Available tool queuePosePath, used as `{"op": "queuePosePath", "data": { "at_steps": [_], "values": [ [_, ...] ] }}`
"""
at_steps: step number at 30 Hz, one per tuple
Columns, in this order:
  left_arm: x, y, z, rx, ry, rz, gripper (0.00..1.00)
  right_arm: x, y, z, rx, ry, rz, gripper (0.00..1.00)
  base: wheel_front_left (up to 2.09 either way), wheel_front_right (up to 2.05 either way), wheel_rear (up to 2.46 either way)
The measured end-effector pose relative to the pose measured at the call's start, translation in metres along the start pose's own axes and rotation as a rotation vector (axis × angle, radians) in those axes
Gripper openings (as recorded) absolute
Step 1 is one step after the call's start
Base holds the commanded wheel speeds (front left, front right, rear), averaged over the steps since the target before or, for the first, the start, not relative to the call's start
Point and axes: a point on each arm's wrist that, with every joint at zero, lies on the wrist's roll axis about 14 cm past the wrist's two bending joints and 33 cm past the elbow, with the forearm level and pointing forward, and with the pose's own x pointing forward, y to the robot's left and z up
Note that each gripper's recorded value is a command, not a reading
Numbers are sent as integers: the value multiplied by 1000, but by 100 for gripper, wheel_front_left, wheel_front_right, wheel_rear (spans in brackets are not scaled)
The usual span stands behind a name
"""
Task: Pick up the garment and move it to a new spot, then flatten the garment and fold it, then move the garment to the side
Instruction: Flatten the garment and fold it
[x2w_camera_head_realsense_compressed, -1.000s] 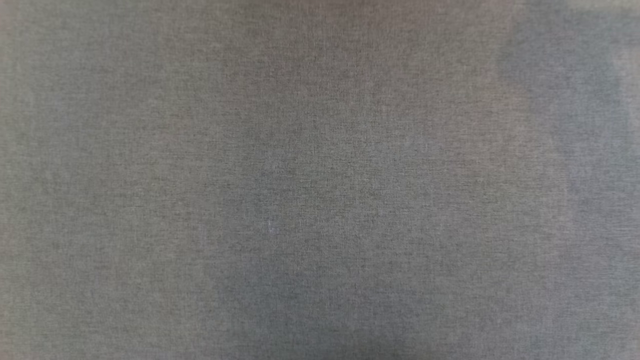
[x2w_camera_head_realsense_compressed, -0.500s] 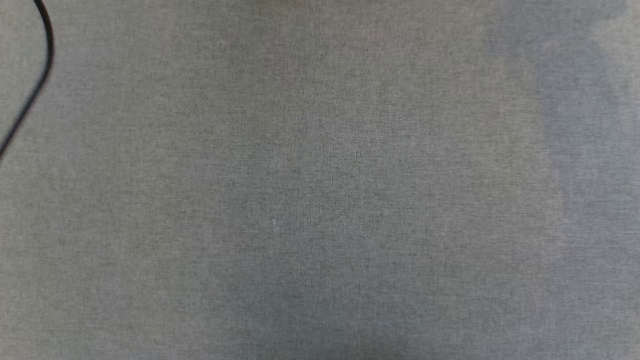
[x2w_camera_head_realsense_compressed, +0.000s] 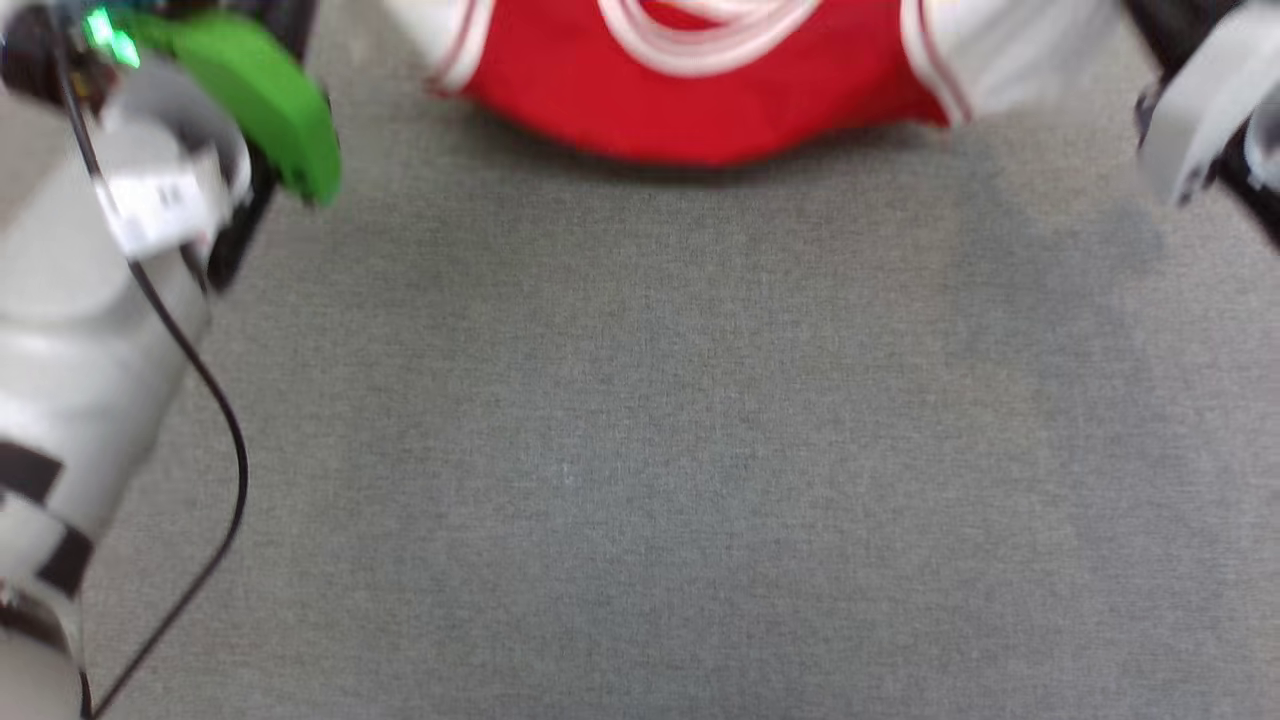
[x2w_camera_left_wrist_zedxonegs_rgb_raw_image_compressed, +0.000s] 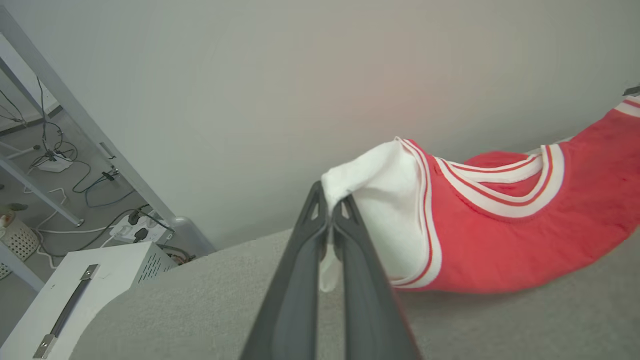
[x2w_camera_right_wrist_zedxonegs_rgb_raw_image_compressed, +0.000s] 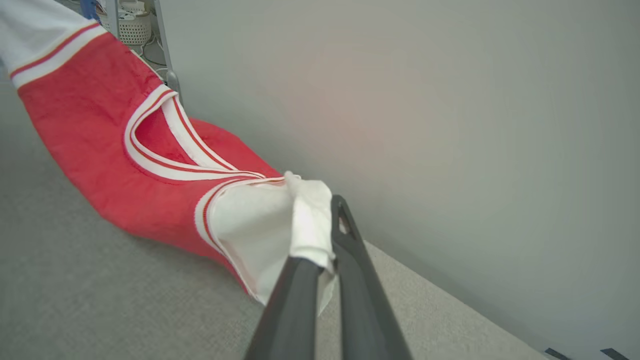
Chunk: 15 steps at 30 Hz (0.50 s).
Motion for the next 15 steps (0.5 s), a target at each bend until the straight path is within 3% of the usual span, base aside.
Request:
{"op": "queuePosePath", "data": {
  "at_steps": [8, 15],
  "values": [
    [-95, -37, -92, -101, 198, 2, 0, -74, 44, -61, 100, 121, 62, 0, 0, 0, 0],
    [-166, -56, -128, -162, 289, 43, 0, -138, 68, -108, 177, 230, 53, 0, 0, 0, 0]
  ]
}}
